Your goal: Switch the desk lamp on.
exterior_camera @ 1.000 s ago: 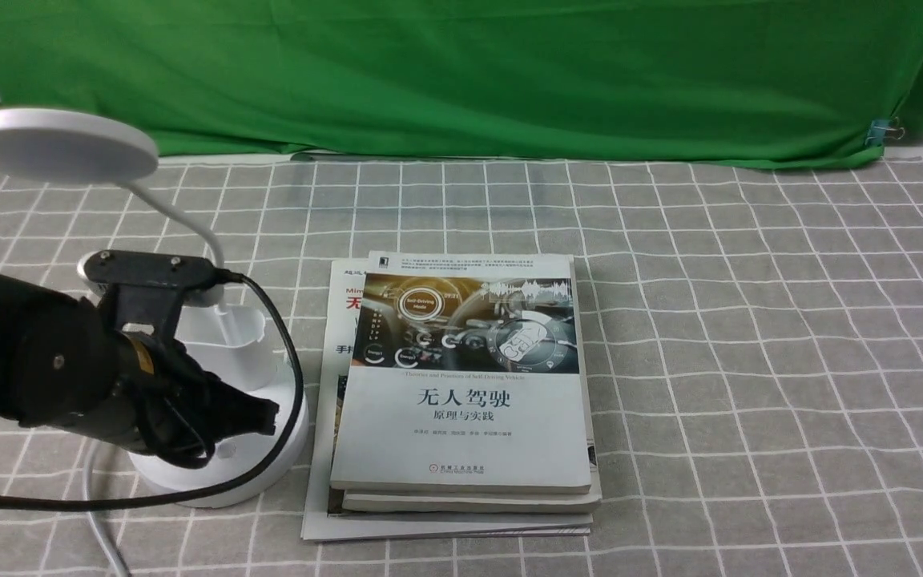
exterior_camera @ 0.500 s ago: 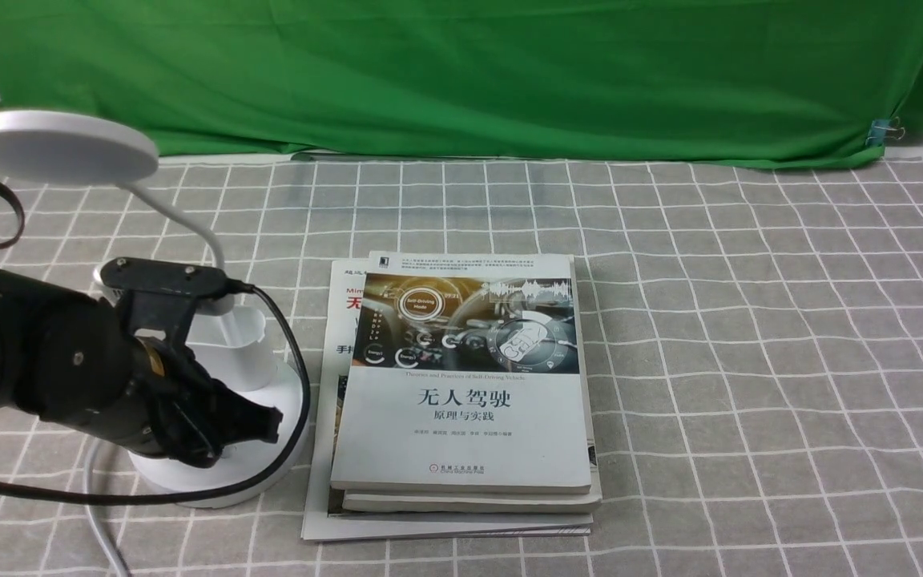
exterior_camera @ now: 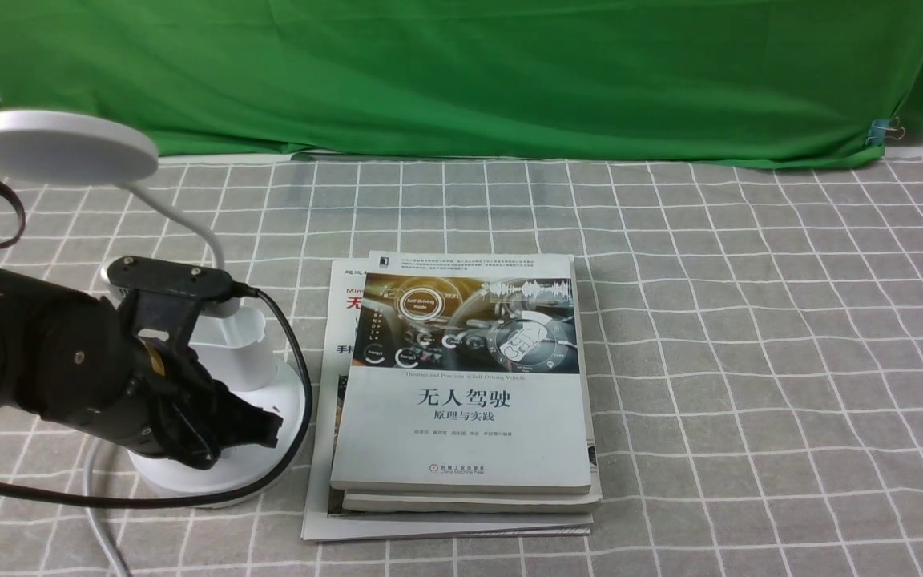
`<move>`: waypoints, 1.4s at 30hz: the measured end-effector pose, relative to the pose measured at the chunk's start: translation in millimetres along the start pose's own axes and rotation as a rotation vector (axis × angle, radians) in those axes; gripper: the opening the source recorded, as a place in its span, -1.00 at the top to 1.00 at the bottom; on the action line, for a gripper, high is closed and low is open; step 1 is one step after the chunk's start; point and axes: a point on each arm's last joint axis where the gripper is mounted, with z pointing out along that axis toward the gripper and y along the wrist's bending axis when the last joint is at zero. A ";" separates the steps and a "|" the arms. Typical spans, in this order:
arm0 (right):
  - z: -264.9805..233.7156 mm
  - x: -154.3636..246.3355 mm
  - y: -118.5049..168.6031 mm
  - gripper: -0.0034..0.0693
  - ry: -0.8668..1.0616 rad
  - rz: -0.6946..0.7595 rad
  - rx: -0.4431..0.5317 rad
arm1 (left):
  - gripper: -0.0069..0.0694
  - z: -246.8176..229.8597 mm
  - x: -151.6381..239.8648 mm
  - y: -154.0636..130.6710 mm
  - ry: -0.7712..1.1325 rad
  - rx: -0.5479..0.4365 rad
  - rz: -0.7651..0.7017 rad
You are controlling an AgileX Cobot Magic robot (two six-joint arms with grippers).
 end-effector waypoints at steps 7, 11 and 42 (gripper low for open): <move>0.0 0.0 0.0 0.23 0.000 0.000 0.000 | 0.77 -17.1 -0.9 -0.3 -0.034 0.003 -0.005; 0.0 0.0 0.0 0.23 0.000 0.000 0.000 | 0.77 -40.1 -0.5 -0.5 -0.082 0.005 -0.014; 0.0 0.0 0.0 0.23 0.000 0.000 0.000 | 0.77 -199.7 178.7 -5.0 -1.050 0.129 -0.064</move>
